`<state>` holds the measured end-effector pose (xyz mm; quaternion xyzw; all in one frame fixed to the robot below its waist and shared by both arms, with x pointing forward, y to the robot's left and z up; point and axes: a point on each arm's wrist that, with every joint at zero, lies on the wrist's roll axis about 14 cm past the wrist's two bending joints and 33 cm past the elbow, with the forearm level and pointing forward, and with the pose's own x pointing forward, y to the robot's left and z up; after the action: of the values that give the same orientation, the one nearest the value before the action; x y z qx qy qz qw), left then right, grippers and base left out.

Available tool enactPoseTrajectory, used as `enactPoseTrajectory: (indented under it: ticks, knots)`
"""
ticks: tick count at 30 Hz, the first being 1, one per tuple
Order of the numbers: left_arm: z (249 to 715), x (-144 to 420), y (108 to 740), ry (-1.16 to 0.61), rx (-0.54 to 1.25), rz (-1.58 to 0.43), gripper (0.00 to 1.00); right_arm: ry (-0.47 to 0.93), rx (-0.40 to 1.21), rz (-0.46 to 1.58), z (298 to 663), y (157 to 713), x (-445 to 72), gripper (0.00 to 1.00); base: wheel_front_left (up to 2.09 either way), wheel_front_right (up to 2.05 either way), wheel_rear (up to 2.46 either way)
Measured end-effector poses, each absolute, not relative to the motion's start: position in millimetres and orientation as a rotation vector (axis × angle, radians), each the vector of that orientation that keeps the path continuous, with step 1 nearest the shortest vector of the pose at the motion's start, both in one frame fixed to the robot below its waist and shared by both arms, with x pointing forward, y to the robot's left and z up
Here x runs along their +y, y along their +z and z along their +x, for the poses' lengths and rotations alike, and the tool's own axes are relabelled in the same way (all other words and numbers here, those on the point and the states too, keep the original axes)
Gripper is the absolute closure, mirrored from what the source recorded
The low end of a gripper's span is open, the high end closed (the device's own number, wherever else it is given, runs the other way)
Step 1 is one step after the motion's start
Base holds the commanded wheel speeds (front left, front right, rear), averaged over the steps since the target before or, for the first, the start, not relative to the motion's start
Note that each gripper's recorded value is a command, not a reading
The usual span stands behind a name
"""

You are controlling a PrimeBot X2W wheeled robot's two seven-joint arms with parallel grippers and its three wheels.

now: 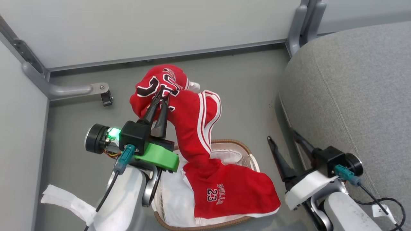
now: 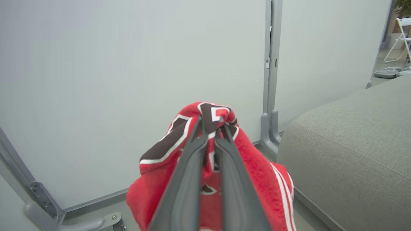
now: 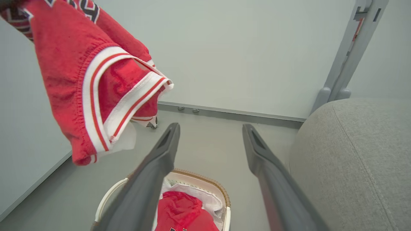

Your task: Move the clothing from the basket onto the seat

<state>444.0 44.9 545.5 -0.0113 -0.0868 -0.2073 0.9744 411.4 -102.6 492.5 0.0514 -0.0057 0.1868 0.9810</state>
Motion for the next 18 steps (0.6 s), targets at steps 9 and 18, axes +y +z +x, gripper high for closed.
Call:
enactPoseTrajectory:
  ticks: [9,18]
  knots:
    - [424.0,27.3,589.5,-0.473,-0.294,-0.068,1.00,0.684,-0.246,0.071,405.1,578.0,-10.8,0.00,0.00,0.00,0.00]
    - [404.2,10.1,594.8,-0.537,-0.300,-0.105,1.00,0.852,-0.225,-0.067,415.1,573.6,42.9,0.00,0.00,0.00,0.00]
